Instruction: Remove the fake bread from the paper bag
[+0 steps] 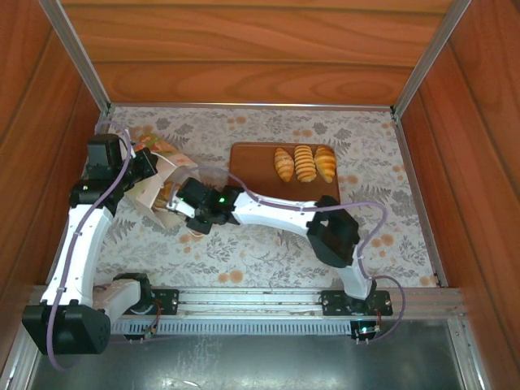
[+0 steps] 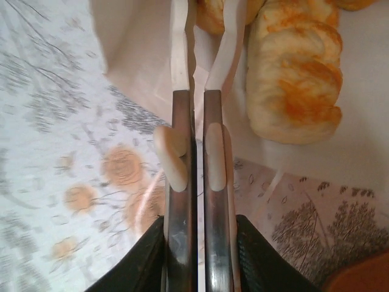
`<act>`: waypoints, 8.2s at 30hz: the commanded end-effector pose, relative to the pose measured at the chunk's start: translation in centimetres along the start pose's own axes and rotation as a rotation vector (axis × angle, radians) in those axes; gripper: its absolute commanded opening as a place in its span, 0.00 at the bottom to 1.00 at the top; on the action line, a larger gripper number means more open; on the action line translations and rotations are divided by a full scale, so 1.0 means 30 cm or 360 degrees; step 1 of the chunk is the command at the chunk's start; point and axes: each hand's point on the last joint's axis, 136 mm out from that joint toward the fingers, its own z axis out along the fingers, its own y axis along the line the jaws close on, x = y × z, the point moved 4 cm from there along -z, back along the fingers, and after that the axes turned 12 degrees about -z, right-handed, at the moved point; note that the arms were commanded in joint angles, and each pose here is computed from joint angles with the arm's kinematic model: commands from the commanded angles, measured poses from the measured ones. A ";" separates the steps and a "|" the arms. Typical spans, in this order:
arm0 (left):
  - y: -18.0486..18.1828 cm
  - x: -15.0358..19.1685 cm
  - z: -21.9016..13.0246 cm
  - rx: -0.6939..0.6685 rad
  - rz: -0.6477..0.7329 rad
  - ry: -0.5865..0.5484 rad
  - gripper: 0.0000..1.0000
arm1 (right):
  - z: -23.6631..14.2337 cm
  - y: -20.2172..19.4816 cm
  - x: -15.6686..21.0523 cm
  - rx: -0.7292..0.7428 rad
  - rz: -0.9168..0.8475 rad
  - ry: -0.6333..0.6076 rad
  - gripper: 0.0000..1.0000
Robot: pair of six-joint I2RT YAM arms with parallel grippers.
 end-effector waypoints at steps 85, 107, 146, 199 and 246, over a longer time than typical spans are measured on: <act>-0.123 -0.085 0.036 0.0320 -0.0086 -0.0169 0.00 | -0.561 -0.258 0.657 0.0035 0.1217 0.0924 0.53; -0.099 -0.071 0.036 0.0299 -0.0097 -0.0169 0.00 | -0.425 -0.295 0.571 -0.0096 0.1225 0.0872 0.50; -0.097 -0.073 0.039 0.0297 -0.0101 -0.0167 0.00 | -0.546 -0.268 0.603 0.0030 0.1364 0.0934 0.38; -0.097 -0.079 0.049 0.0299 -0.0109 -0.0157 0.00 | -0.747 -0.342 0.989 0.0283 0.1921 0.0970 0.54; -0.106 -0.085 0.045 0.0310 -0.0119 -0.0152 0.00 | -0.824 -0.313 0.800 0.0064 0.1821 0.0306 0.49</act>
